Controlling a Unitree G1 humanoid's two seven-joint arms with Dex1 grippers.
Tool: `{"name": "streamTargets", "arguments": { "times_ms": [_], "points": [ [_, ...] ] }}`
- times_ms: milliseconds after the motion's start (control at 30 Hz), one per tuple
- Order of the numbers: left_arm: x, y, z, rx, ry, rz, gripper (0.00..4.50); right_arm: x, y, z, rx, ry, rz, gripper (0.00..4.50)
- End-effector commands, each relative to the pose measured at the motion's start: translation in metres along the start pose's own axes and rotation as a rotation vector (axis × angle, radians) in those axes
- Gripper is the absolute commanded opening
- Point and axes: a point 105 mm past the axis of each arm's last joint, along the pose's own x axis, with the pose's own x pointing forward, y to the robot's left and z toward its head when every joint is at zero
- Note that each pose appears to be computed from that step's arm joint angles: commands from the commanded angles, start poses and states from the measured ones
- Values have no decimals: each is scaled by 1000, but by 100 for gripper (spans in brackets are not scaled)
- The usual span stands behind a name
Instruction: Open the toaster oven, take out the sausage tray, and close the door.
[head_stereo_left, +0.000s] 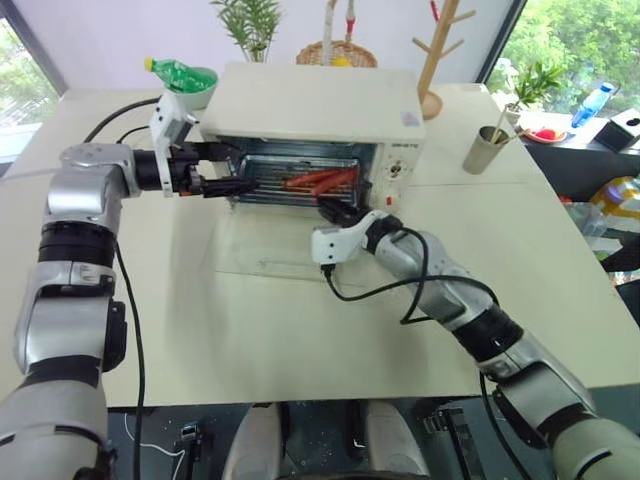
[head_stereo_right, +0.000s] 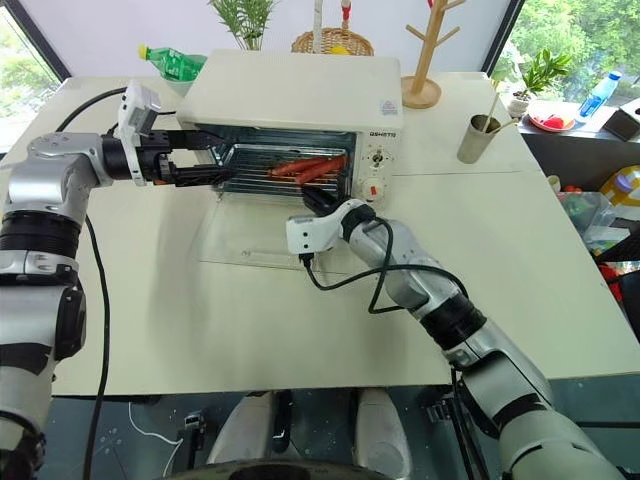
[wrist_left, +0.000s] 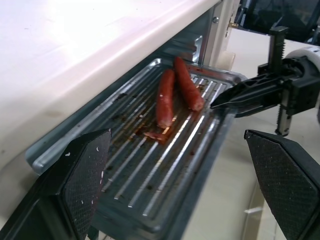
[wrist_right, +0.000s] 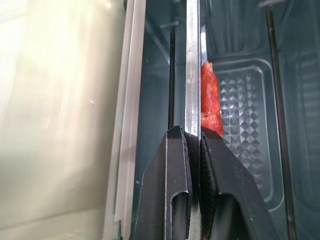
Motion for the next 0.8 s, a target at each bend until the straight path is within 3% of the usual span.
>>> {"name": "streamTargets", "arguments": {
  "times_ms": [33, 533, 800],
  "points": [
    [-7, 2, 11, 36, -13, 22, 450, -19, -26, -2, -27, 1, -92, 22],
    [-2, -4, 10, 7, -9, -26, 450, -56, -21, 9, -85, -81, -126, 22],
    [-36, -14, 16, -143, -44, -52, 450, -67, -17, 12, -92, -136, -122, 22]
  ]
}}
